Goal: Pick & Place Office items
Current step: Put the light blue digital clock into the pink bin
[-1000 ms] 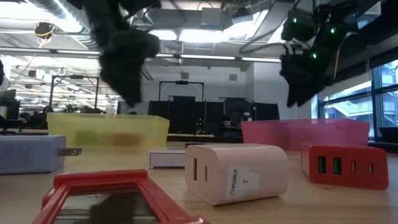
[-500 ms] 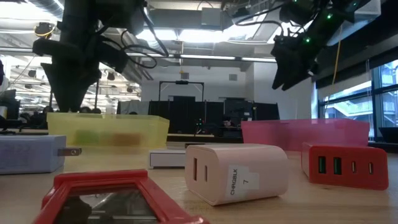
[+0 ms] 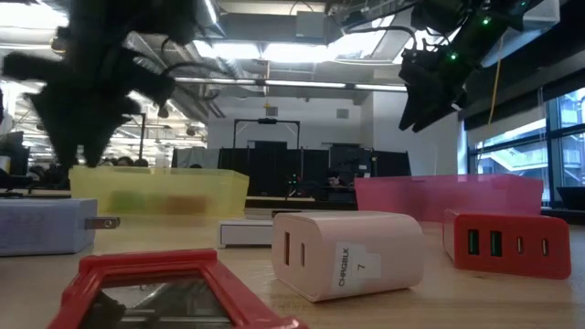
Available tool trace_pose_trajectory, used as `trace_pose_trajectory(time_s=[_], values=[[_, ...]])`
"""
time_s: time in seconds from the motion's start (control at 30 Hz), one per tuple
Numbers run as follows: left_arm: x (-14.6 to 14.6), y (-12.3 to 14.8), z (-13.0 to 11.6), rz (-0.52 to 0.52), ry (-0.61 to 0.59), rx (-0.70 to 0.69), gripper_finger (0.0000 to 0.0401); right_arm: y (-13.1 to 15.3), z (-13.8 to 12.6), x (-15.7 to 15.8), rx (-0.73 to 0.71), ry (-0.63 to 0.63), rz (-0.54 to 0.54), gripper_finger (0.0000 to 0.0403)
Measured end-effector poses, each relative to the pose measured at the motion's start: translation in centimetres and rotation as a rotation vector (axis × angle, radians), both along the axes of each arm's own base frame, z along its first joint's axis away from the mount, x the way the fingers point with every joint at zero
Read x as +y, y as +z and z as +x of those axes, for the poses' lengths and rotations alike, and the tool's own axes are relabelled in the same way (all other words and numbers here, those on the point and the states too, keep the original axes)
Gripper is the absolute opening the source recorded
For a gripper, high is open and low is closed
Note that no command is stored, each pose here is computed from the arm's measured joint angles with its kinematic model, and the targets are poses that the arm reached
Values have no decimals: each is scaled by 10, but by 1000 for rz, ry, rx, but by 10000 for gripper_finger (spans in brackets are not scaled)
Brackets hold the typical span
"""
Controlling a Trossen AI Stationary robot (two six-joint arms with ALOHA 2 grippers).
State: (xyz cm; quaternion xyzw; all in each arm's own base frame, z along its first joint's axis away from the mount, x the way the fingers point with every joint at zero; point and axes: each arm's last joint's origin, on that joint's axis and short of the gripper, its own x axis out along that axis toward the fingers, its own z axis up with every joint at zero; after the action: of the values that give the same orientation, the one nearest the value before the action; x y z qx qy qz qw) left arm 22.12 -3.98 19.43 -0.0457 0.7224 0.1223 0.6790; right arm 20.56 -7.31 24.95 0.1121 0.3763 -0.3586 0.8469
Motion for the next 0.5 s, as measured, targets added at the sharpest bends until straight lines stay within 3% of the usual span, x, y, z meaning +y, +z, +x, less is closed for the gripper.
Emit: trace_pose_trajectory(time_s=[0.23, 0.5], values=[[-3, -29, -23, 32, -31, 96, 251, 0, 0, 0, 0, 2, 0, 263], [0, -57, -37, 24, -29, 96, 251, 0, 1, 0, -8, 2, -3, 263]])
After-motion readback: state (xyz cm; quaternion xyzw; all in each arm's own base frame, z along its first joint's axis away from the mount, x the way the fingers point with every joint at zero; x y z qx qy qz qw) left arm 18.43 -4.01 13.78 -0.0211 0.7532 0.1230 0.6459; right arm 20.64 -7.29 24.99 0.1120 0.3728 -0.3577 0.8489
